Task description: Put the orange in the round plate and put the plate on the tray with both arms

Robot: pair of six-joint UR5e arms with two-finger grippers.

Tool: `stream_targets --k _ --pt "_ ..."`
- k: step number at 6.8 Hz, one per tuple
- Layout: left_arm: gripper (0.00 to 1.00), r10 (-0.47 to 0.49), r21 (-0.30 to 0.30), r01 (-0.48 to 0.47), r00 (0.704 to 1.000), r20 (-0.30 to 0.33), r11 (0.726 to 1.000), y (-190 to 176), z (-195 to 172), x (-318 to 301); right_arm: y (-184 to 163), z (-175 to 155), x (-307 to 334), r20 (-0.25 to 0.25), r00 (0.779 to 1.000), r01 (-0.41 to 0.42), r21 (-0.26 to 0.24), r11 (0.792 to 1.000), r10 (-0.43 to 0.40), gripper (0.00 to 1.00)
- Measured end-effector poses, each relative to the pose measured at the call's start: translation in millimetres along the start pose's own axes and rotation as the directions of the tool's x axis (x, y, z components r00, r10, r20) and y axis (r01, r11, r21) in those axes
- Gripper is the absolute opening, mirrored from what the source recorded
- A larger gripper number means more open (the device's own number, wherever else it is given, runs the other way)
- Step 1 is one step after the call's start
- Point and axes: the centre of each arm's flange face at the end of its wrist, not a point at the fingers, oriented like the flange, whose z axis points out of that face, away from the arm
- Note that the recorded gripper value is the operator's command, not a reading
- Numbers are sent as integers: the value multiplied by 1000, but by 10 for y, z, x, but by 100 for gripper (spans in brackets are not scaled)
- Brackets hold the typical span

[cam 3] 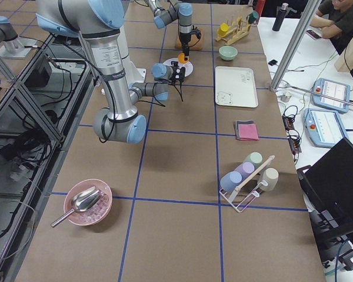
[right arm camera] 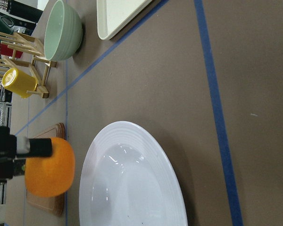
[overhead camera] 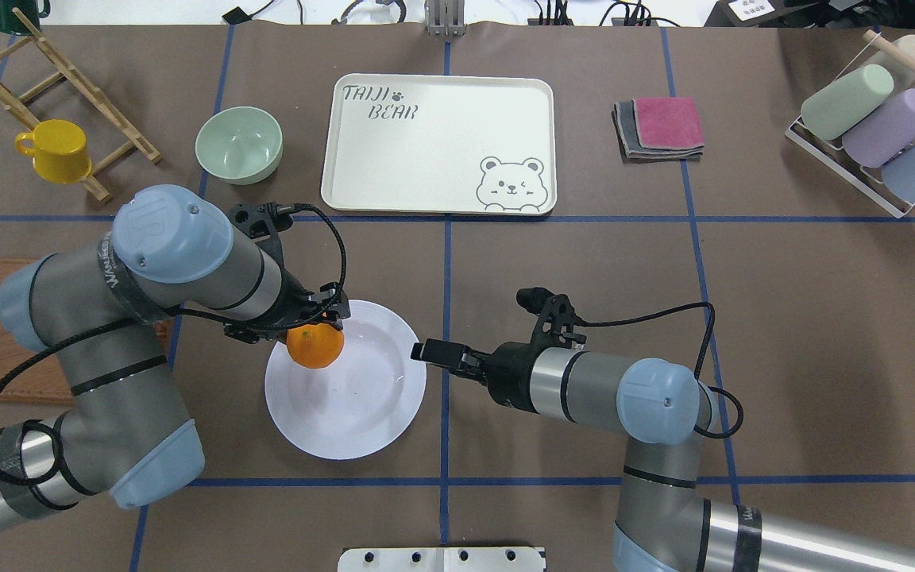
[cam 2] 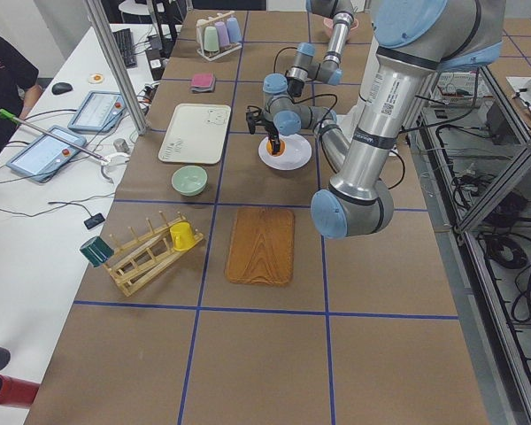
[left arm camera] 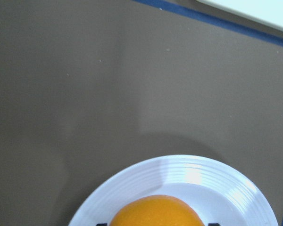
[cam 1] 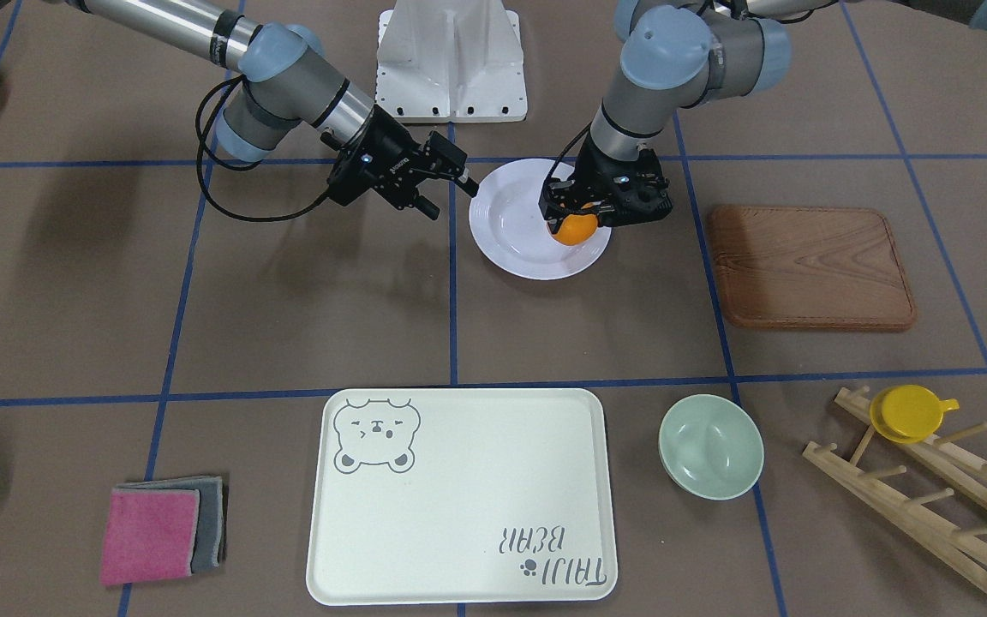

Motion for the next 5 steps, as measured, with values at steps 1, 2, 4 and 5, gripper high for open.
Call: stream_targets --k 1,2,4,5 --pt "99 5 0 -5 1000 -2 1000 59 16 27 -28 120 -61 0 1000 0 5 1000 0 97" --pt "99 8 1 -8 1000 -8 1000 91 -6 32 -51 186 -81 -4 1000 0 10 1000 0 97" --pt "99 15 5 -15 999 -28 1000 117 -136 21 -77 286 -39 -23 1000 2 14 1000 -1 95" --pt "98 19 8 -18 999 -37 1000 117 -216 -12 -75 395 -74 -27 1000 1 14 1000 -1 94"
